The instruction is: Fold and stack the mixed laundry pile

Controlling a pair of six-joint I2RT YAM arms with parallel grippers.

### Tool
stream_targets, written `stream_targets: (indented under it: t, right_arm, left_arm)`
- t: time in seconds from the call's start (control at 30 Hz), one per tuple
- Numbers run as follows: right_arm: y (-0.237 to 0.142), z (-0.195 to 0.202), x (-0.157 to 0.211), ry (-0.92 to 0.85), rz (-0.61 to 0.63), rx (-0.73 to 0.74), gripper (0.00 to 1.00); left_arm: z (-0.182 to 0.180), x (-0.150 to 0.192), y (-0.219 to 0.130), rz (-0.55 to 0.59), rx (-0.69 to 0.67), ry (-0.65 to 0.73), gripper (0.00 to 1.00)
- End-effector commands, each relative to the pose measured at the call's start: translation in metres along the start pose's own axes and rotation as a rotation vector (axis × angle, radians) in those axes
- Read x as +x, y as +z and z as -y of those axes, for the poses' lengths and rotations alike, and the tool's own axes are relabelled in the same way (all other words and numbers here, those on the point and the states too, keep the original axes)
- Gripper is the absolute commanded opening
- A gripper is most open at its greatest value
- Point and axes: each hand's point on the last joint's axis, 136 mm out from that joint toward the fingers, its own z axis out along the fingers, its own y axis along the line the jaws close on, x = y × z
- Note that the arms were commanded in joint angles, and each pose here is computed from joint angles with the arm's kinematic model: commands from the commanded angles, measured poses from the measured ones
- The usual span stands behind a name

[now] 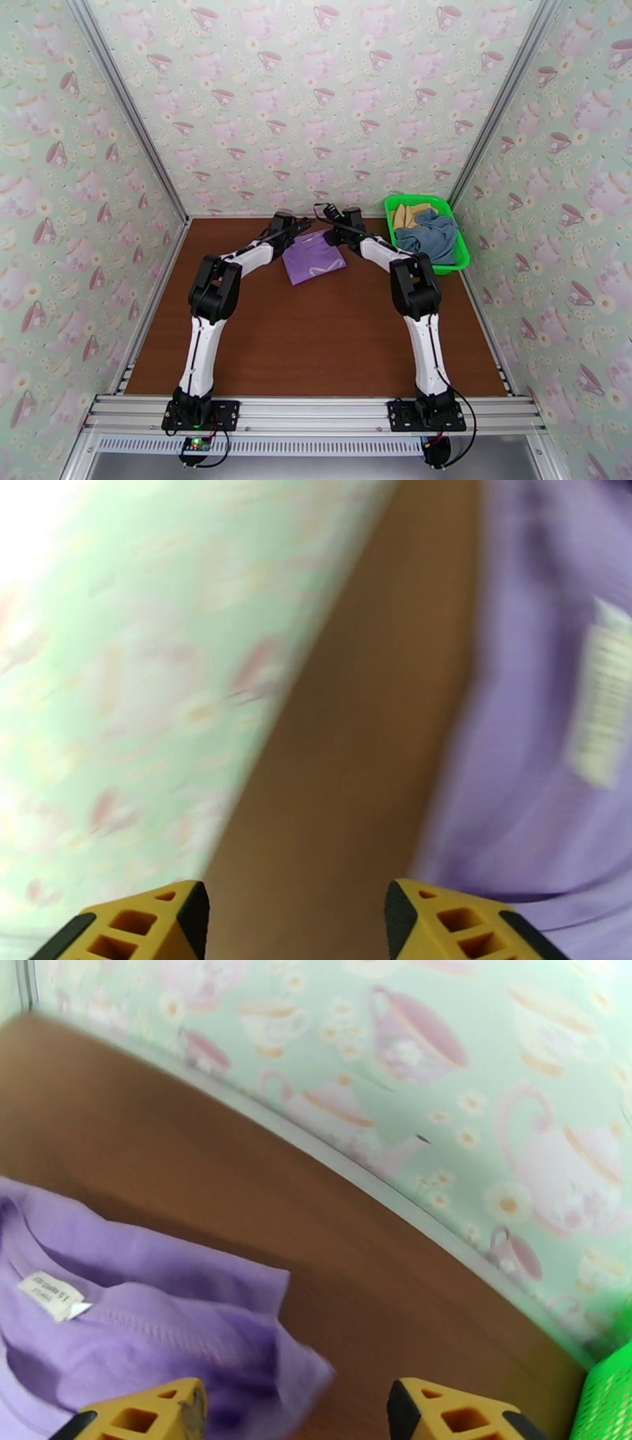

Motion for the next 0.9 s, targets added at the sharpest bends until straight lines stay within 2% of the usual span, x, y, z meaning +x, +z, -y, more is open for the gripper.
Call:
stream_targets:
  t: [0.0, 0.07, 0.13, 0.2, 0.33, 0.43, 0.5, 0.63, 0.73, 0.87]
  right_arm:
    - [-0.057, 0.006, -0.080, 0.163, 0.270, -0.100, 0.65]
    - [-0.073, -0.002, -0.083, 0.194, 0.279, -0.164, 0.65]
    - [-0.081, -0.012, -0.074, 0.229, 0.211, -0.216, 0.65]
    - [-0.078, -0.021, -0.049, 0.324, 0.057, -0.249, 0.62]
    - [-0.068, -0.049, -0.007, 0.437, -0.217, -0.392, 0.45]
    - [-0.056, -0.061, 0.017, 0.494, -0.280, -0.428, 0.42]
    - [-0.050, -0.065, 0.032, 0.525, -0.314, -0.424, 0.42]
    - [-0.039, -0.068, 0.061, 0.573, -0.400, -0.383, 0.43]
    - [-0.031, -0.073, 0.080, 0.611, -0.457, -0.373, 0.43]
    - [-0.023, -0.084, 0.105, 0.649, -0.543, -0.353, 0.42]
  left_arm:
    - [-0.066, 0.019, -0.022, -0.118, -0.229, -0.101, 0.65]
    - [-0.081, 0.025, -0.037, -0.144, -0.287, -0.160, 0.70]
    - [-0.095, 0.030, -0.057, -0.155, -0.319, -0.245, 0.71]
    - [-0.097, 0.029, -0.080, -0.142, -0.291, -0.347, 0.71]
    - [-0.081, 0.024, -0.127, -0.115, -0.129, -0.598, 0.69]
    - [-0.047, 0.025, -0.157, -0.171, 0.108, -0.828, 0.62]
    - [-0.011, 0.026, -0.171, -0.229, 0.299, -0.951, 0.53]
    - [0.049, 0.015, -0.182, -0.226, 0.570, -1.137, 0.50]
    - [0.084, 0.009, -0.175, -0.241, 0.685, -1.202, 0.49]
    - [0.126, 0.009, -0.152, -0.340, 0.752, -1.179, 0.44]
